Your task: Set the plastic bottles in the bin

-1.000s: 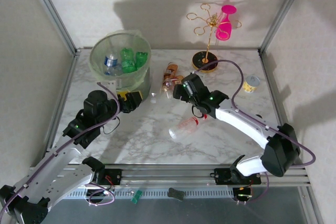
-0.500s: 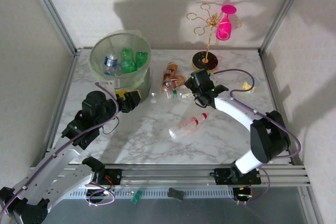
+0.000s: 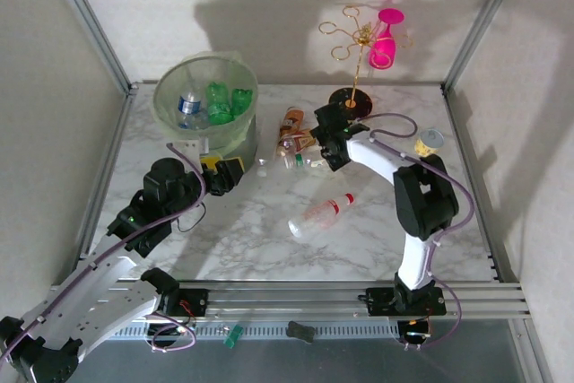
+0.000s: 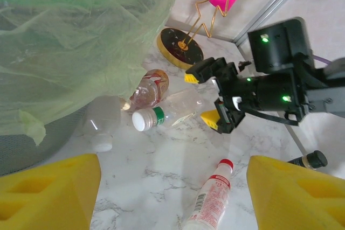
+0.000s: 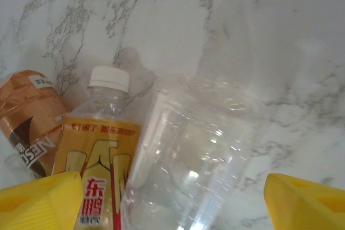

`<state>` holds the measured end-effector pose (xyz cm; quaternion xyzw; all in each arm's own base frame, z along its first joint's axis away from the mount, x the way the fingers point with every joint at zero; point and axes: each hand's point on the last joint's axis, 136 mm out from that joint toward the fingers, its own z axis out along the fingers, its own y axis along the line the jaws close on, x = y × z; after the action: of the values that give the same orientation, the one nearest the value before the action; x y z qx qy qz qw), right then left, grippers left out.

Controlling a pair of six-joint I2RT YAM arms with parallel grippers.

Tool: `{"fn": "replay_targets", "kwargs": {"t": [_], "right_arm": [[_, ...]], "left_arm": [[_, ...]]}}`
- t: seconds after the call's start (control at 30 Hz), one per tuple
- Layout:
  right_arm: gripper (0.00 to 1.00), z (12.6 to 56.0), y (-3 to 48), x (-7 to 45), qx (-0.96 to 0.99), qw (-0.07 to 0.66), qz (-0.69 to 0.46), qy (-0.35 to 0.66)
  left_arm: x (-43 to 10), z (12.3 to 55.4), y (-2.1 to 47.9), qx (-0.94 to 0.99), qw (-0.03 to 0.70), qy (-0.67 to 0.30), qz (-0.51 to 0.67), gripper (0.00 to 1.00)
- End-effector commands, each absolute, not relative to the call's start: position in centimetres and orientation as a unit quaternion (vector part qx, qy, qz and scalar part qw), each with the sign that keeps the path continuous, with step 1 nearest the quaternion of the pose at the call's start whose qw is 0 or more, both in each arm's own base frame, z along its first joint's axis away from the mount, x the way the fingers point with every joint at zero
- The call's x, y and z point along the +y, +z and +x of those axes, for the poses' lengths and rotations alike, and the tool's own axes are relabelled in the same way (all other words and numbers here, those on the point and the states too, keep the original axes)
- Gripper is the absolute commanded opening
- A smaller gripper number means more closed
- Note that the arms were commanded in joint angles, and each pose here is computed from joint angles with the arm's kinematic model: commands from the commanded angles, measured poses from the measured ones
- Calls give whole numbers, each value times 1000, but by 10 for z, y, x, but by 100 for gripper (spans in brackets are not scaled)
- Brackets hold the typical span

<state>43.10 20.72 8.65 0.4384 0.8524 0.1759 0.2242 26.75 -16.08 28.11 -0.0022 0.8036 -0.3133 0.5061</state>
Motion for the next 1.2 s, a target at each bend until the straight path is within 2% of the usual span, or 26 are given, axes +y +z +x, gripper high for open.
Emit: {"fn": "replay_targets", "kwargs": {"t": [0.0,0.1,0.3,0.4,0.53,0.63,0.97,1.17], "right_arm": [[88,432,67,200,853,197,462,142],[87,438,53,194,848,190,476,136],[77,440,36,186,848,181,485,113],[65,434,28,180,849,177,488,103],[43,426,29,173,847,175,491,105],[34,423,42,168,843,184,492,116],[34,406,122,166,842,242,447,183],[34,383,196,178,845,339,351,218]], "left_arm": [[-161,266,286,796,518,-313,1,72],[-162,266,286,796,518,-313,3,72],[-161,267,285,798,519,-307,1,72],[-160,267,284,798,520,-304,0,71],[-159,269,282,800,520,-299,-1,72],[-159,269,281,802,519,-296,0,71],[-168,269,279,806,507,-305,17,76],[-167,271,295,809,507,-297,11,79]]}}
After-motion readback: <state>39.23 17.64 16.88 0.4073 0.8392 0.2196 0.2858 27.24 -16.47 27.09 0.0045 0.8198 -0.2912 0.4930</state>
